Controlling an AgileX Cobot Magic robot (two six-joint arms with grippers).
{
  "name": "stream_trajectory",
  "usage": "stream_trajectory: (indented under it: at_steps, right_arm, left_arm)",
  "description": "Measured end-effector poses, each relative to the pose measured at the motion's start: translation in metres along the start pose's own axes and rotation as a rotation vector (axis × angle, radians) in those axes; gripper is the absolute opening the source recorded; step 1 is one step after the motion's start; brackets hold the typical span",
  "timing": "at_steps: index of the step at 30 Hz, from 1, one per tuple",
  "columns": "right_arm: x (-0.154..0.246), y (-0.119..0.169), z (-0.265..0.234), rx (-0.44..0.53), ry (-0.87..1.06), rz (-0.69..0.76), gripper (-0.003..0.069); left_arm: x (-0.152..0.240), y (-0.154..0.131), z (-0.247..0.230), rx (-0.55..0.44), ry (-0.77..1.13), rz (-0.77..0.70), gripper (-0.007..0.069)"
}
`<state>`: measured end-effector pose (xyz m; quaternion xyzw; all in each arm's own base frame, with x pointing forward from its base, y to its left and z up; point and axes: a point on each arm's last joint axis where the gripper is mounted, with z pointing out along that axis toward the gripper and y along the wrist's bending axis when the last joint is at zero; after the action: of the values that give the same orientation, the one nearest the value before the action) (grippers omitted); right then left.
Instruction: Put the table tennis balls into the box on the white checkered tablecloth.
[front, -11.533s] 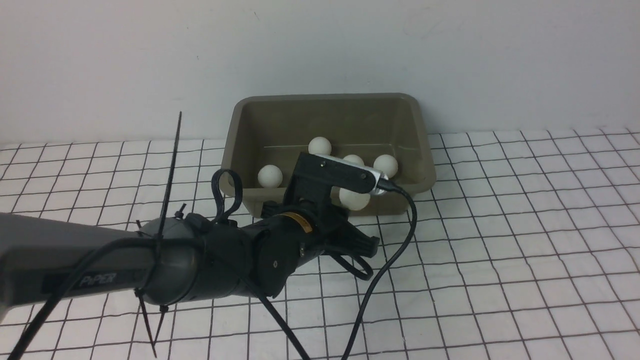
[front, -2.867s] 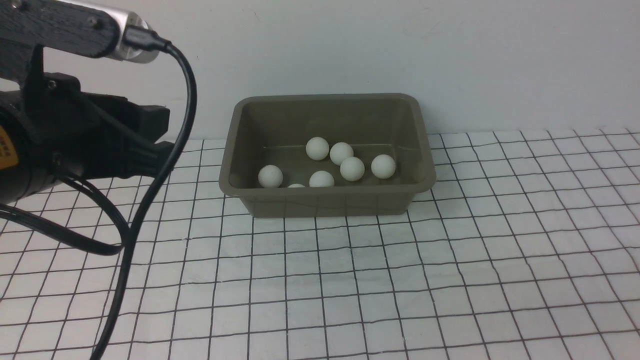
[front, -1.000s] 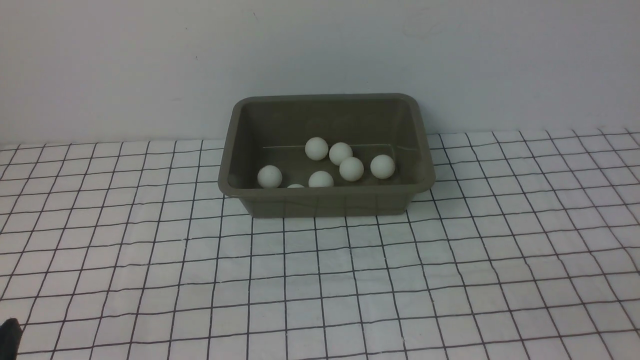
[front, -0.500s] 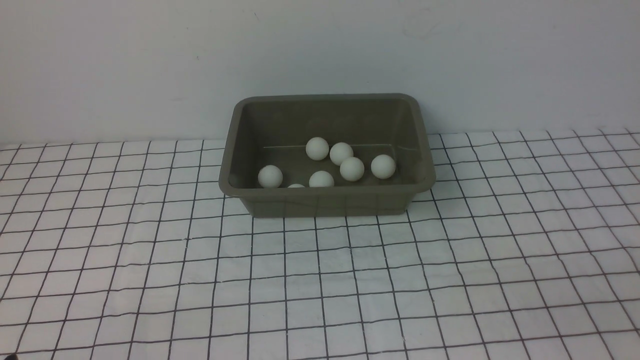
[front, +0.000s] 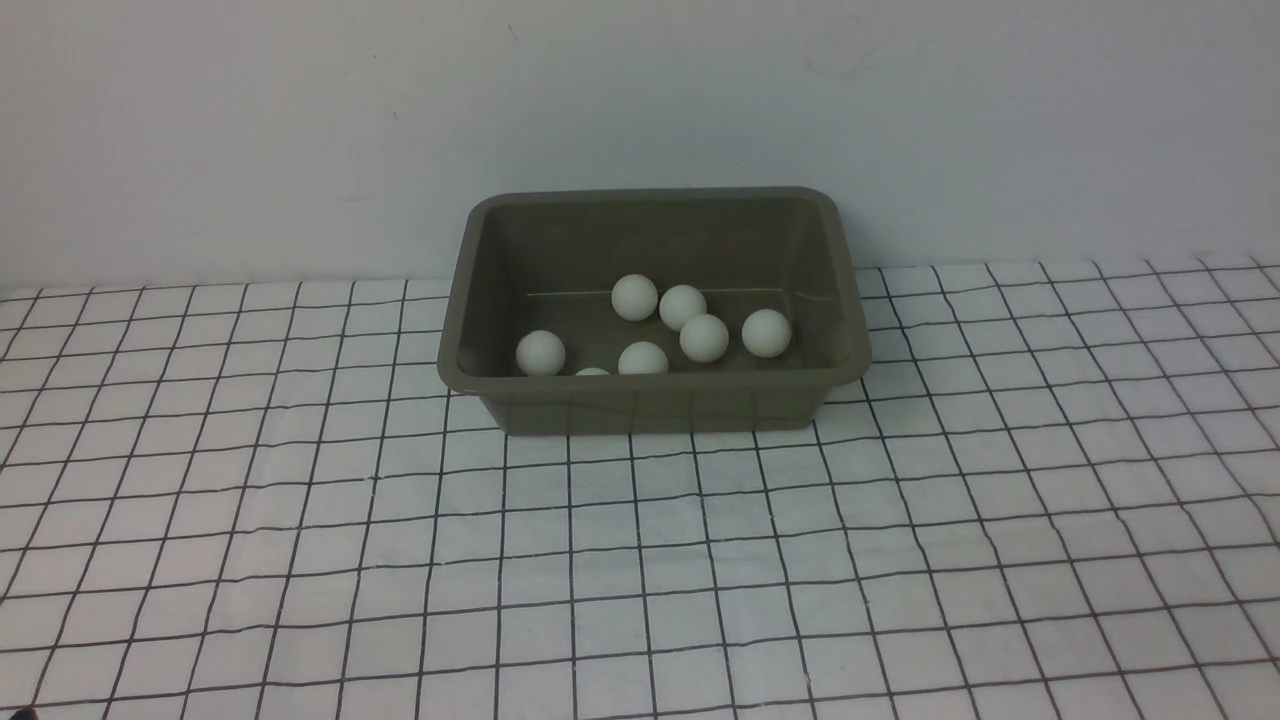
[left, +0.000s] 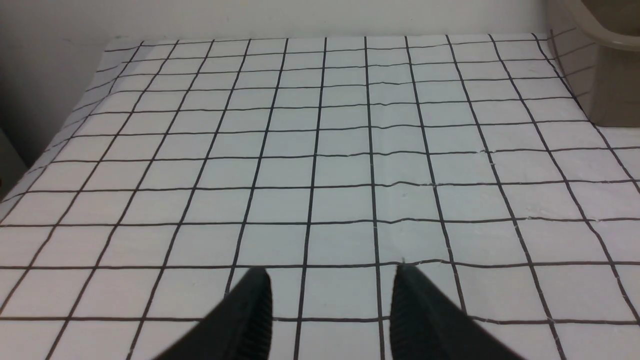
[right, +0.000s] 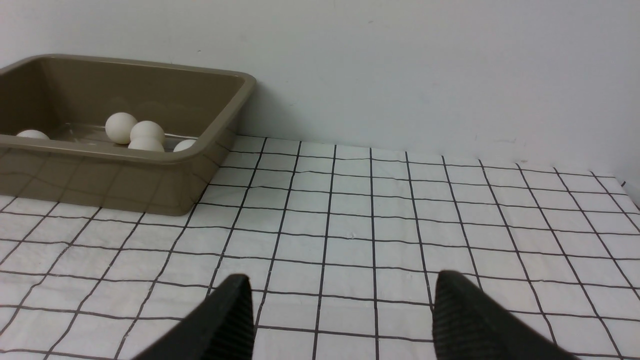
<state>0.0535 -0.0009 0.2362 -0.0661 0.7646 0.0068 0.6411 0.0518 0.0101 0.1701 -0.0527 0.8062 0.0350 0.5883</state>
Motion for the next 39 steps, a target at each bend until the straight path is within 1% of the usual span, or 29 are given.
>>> stream_trajectory:
  at_steps: [8, 11, 16, 27, 32, 35, 37, 39]
  right_arm:
    - [0.000, 0.000, 0.000, 0.000, 0.000, 0.000, 0.0442]
    - [0.000, 0.000, 0.000, 0.000, 0.000, 0.000, 0.0442]
    - [0.000, 0.000, 0.000, 0.000, 0.000, 0.000, 0.0442]
    - [0.000, 0.000, 0.000, 0.000, 0.000, 0.000, 0.0442]
    - [0.000, 0.000, 0.000, 0.000, 0.000, 0.000, 0.0442]
    - [0.000, 0.000, 0.000, 0.000, 0.000, 0.000, 0.0442]
    - [0.000, 0.000, 0.000, 0.000, 0.000, 0.000, 0.0442]
    - [0.000, 0.000, 0.000, 0.000, 0.000, 0.000, 0.0442]
  left_arm:
    - [0.000, -0.002, 0.000, 0.018, 0.004, -0.045, 0.0300]
    - [0.000, -0.005, 0.000, 0.050, 0.011, -0.124, 0.0300]
    - [0.000, -0.007, 0.000, 0.076, 0.015, -0.187, 0.0300]
    - [0.000, -0.007, -0.001, 0.081, 0.016, -0.200, 0.0300]
    - [0.000, -0.010, -0.001, 0.105, 0.020, -0.253, 0.0300]
    - [0.000, -0.010, -0.001, 0.107, 0.016, -0.185, 0.0300]
    - [0.000, -0.010, -0.001, 0.108, 0.010, -0.084, 0.0300]
    - [0.000, -0.010, -0.001, 0.111, 0.003, 0.058, 0.0300]
